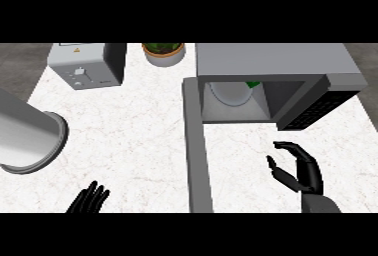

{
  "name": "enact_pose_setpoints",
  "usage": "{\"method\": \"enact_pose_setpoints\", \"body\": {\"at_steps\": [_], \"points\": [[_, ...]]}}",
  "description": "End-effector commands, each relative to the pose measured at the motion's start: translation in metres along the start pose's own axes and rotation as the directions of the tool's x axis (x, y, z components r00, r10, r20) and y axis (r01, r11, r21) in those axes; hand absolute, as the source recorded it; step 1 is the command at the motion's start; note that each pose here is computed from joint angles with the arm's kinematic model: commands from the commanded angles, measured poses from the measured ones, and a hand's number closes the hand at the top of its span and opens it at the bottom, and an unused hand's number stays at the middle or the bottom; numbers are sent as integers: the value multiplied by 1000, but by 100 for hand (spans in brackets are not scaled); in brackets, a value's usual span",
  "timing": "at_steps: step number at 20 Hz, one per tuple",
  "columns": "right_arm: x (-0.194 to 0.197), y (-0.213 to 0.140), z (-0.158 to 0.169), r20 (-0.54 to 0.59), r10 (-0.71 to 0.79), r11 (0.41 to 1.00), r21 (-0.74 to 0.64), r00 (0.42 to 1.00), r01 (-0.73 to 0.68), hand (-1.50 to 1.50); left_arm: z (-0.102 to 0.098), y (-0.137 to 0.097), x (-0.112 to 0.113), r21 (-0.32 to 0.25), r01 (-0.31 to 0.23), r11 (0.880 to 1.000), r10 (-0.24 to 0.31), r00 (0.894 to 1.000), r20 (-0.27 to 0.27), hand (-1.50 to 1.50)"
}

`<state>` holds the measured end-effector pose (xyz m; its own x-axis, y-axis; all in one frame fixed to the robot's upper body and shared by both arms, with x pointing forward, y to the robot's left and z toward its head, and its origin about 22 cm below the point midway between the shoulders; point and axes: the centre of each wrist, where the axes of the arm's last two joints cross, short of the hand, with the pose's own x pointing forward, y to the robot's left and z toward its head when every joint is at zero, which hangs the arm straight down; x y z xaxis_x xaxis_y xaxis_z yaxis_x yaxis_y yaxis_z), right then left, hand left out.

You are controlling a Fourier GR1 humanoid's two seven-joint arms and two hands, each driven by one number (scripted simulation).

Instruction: Pick up the milk, place it into the microwave and close the microwave

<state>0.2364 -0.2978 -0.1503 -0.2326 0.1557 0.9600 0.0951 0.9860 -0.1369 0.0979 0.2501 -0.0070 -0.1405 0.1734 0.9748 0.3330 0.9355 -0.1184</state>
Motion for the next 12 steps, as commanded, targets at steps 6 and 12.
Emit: {"method": "enact_pose_setpoints", "body": {"at_steps": [6,12], "points": [[21,-77,33,7,-34,996,-77,999,34,-150,-45,-18,-23,-193,113,975,-120,993,-21,150],[35,-118,71,14,-39,987,-154,999,41,-150,-76,-35,-32,-138,118,983,-124,992,-35,150]]}}
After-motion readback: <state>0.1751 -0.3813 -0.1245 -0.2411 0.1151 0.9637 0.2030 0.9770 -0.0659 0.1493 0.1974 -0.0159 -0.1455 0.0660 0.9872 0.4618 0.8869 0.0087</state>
